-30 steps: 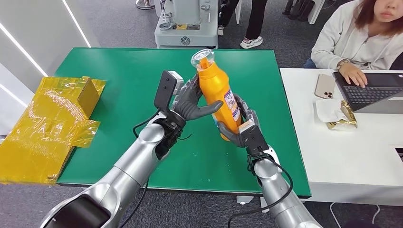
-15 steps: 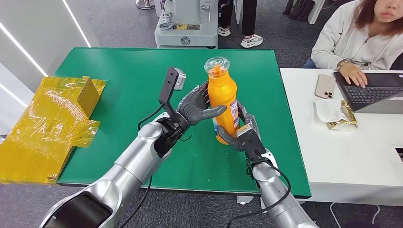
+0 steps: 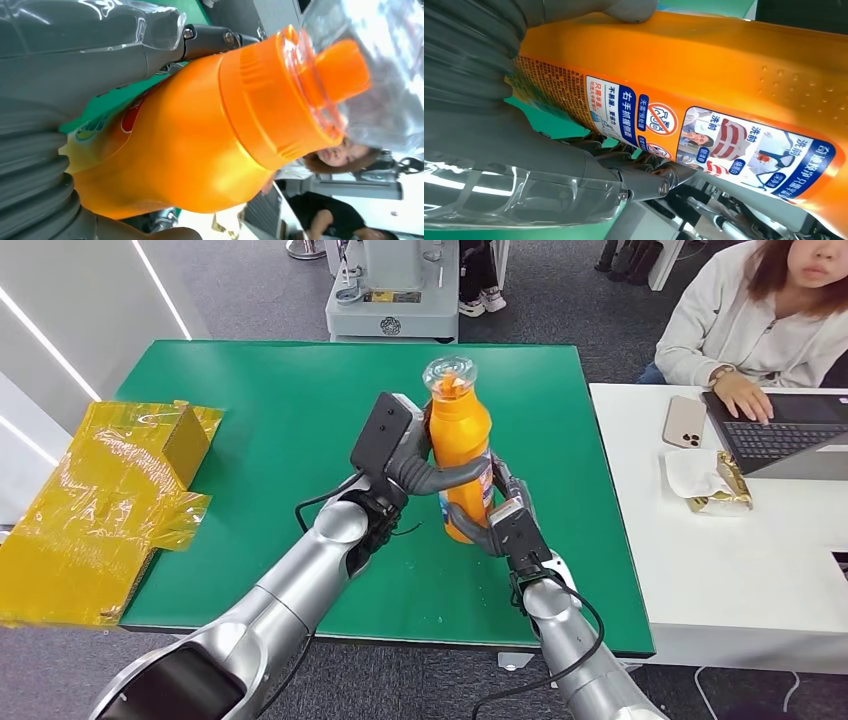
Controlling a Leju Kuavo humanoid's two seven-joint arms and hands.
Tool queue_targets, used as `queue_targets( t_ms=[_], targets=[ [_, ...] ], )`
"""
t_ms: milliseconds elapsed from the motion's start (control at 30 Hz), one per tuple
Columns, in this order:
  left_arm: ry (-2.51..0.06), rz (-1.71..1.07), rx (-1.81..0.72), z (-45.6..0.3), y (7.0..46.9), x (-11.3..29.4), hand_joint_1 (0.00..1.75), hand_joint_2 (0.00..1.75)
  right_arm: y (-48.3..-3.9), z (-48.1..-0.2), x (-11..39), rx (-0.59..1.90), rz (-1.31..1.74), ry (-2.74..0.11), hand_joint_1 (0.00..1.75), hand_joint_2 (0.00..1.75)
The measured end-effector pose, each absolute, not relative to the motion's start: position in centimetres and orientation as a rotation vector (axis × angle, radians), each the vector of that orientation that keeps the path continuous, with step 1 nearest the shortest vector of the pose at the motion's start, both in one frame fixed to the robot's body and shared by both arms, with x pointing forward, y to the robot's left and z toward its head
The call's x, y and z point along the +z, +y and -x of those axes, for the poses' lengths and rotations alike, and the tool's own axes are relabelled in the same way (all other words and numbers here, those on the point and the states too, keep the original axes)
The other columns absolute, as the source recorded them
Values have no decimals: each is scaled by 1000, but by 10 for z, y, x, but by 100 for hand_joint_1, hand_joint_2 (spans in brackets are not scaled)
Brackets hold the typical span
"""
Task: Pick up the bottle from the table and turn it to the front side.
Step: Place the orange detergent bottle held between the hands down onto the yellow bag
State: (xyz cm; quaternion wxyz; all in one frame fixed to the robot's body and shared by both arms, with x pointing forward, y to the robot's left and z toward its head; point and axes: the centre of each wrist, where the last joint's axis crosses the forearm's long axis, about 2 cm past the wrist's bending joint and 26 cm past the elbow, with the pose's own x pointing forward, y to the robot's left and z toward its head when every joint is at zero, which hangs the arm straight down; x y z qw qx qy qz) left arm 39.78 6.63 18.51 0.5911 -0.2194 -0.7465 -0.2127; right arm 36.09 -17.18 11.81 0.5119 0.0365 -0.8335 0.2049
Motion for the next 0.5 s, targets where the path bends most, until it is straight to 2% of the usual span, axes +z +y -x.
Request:
queue_targets(
  t_ms=[133,267,500],
  targets=[
    [-1751,470,-523,-397,66,185,0,175,-172,-361,118,494,-88,-2002,175,175],
    [-1757,448,-536,-397,66,184,175,175,-172,-361,117,502,-85,-1998,175,175],
    [-1757,432,-544,-397,66,184,175,175,-171,-362,117,510,-87,-1993,175,175]
  ],
)
